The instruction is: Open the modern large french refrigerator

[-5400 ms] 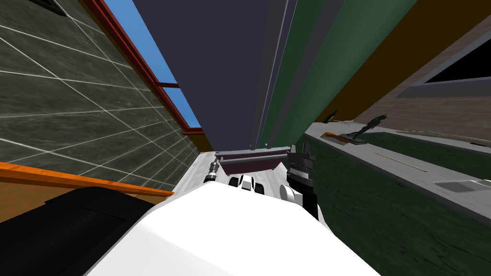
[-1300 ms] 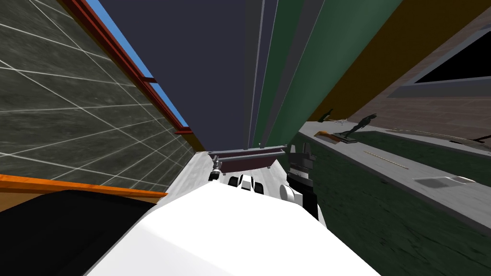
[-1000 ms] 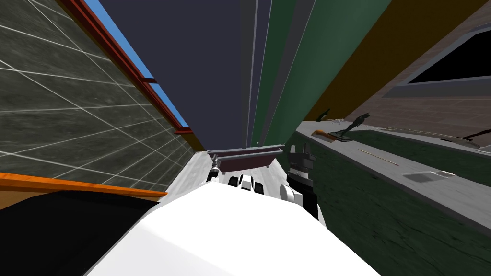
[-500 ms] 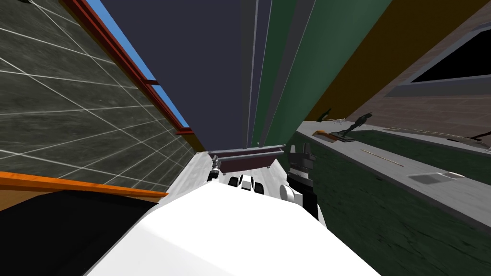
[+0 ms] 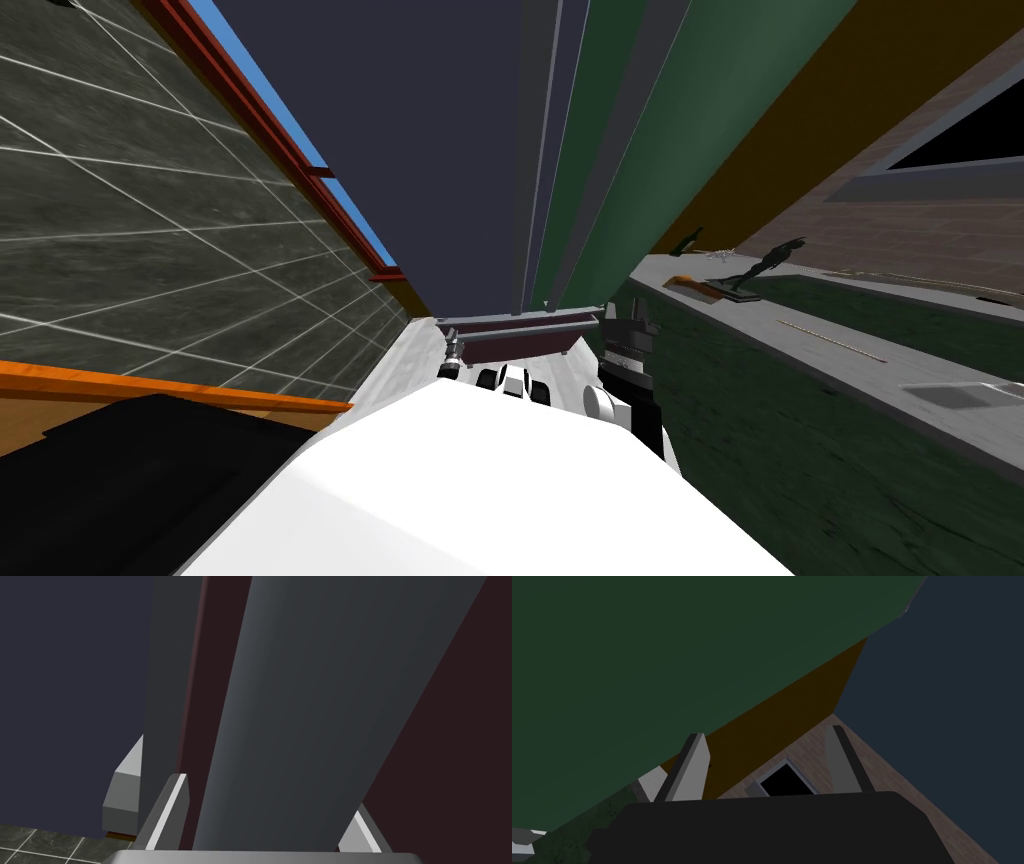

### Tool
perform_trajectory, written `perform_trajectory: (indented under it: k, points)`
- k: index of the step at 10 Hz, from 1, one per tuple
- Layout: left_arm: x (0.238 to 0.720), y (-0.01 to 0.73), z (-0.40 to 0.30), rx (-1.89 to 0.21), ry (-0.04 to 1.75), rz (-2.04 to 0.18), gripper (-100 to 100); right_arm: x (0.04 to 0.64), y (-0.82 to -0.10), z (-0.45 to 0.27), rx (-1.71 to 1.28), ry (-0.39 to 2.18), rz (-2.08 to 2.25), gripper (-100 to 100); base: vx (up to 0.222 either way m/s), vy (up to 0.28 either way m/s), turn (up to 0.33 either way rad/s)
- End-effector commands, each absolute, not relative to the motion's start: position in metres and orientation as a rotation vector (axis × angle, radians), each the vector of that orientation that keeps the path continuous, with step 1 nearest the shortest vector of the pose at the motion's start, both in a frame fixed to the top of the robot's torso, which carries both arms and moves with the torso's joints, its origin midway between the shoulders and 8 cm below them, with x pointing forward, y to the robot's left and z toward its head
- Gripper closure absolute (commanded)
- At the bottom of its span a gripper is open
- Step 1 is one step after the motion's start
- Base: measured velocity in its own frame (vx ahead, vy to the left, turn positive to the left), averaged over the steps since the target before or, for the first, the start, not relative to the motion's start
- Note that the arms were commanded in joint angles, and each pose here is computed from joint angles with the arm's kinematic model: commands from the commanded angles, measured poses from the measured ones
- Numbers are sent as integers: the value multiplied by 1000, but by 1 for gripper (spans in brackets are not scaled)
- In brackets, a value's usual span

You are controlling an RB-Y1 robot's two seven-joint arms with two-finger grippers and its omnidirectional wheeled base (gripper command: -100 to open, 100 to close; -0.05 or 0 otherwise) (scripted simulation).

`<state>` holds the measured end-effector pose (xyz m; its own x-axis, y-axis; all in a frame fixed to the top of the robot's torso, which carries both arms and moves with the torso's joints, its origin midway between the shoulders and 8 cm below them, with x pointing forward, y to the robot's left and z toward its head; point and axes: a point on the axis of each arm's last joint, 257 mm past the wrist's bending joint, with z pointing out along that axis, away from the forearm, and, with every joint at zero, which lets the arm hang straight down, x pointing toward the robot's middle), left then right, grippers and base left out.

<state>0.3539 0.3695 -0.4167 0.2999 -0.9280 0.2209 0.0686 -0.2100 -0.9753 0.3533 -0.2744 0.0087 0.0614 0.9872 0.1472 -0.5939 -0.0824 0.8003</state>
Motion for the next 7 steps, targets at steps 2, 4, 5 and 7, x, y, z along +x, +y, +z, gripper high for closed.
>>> perform_trajectory:
  k: [2,4,5,7]
  points:
    - [333,352,-417,-1476,848,-1130,100,353,-274,9,861,602,1453,0,41,39,34]
    - [343,357,-411,-1472,852,-1139,100,353,-274,9,861,602,1453,0,-43,-20,15]
    - [344,357,-411,-1473,854,-1139,100,353,-274,9,861,601,1453,0,-163,-67,36]
    - [348,360,-409,-1477,861,-1138,100,353,-274,9,861,601,1453,0,-183,-62,18]
